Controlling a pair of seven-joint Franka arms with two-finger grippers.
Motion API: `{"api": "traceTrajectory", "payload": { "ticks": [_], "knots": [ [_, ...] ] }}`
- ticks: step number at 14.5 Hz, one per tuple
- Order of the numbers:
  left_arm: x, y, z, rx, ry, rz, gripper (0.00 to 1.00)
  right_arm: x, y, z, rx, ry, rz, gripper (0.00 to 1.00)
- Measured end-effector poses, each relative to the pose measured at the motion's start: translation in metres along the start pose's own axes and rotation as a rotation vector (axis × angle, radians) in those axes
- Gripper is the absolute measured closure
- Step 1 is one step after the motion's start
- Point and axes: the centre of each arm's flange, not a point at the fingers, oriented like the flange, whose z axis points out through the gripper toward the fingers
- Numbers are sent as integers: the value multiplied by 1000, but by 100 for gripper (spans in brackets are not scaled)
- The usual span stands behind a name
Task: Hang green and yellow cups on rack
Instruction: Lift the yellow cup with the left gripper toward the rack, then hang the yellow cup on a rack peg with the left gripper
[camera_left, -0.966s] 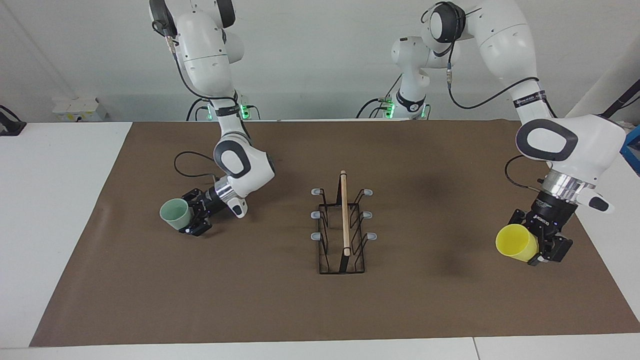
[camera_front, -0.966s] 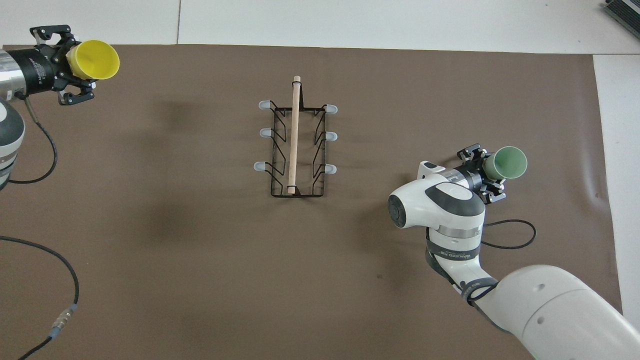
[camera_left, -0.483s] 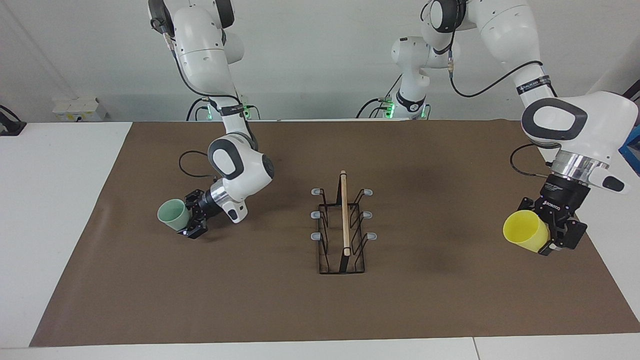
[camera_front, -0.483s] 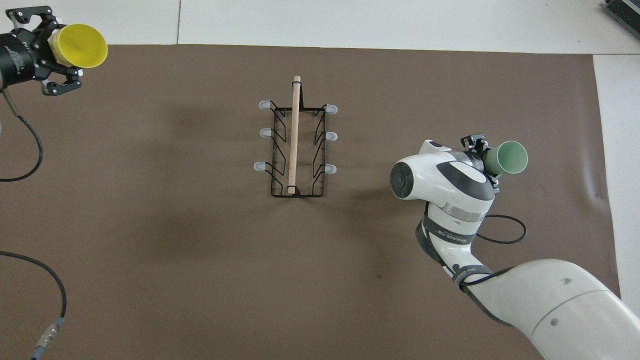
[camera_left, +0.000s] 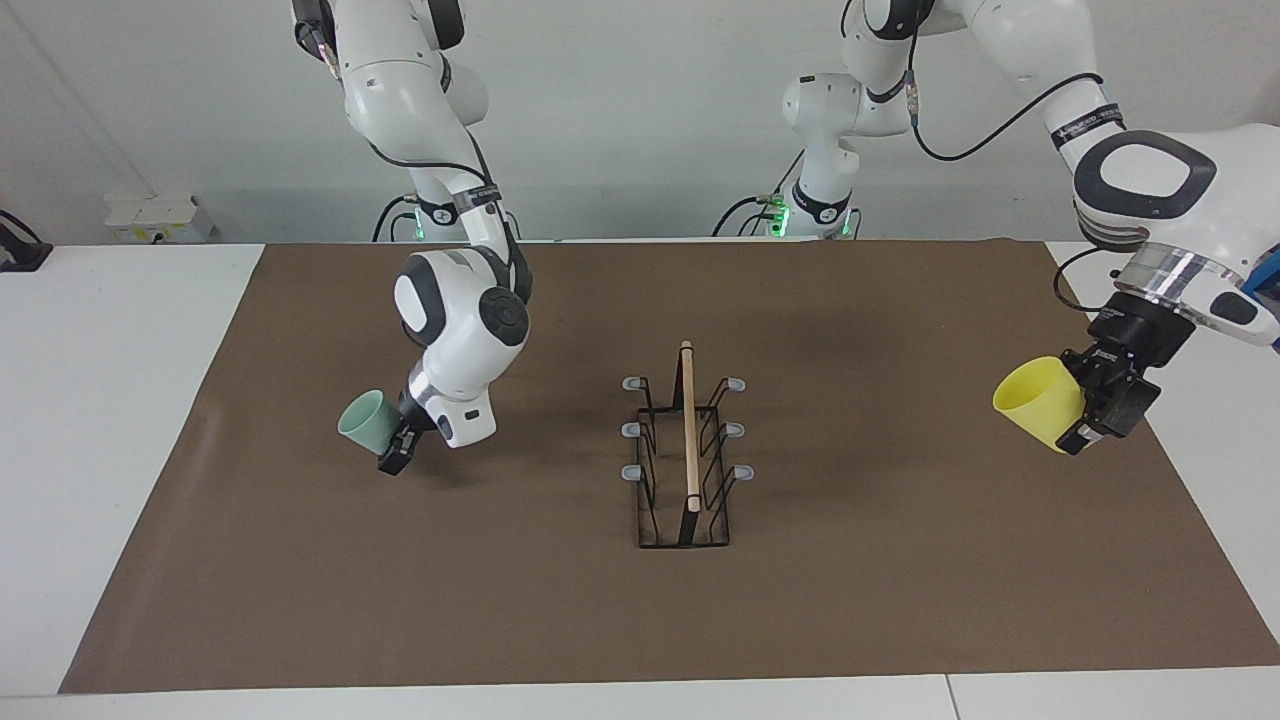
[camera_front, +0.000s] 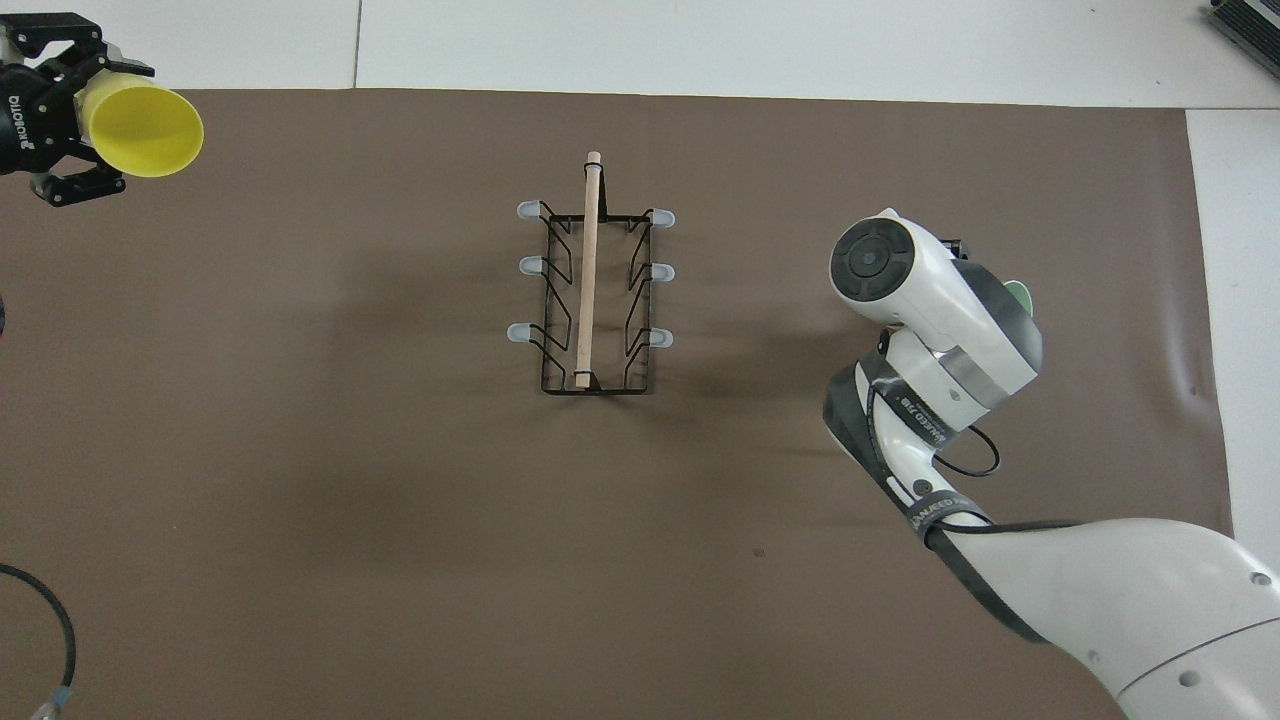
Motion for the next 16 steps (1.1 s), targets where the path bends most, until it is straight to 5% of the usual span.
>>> {"api": "traceTrajectory", "payload": {
  "ticks": [6,12,16],
  "knots": [
    [-76,-10,-8,-36,-59,346,36,-35,24,-61,7,281,234,31],
    [-187,-34,58,-68,173,586,36,-50,30,-136,39,658,460,31],
    [-230,-49,86,-65,234,674,36,-58,33,-177,21,866,568,31]
  ]
}}
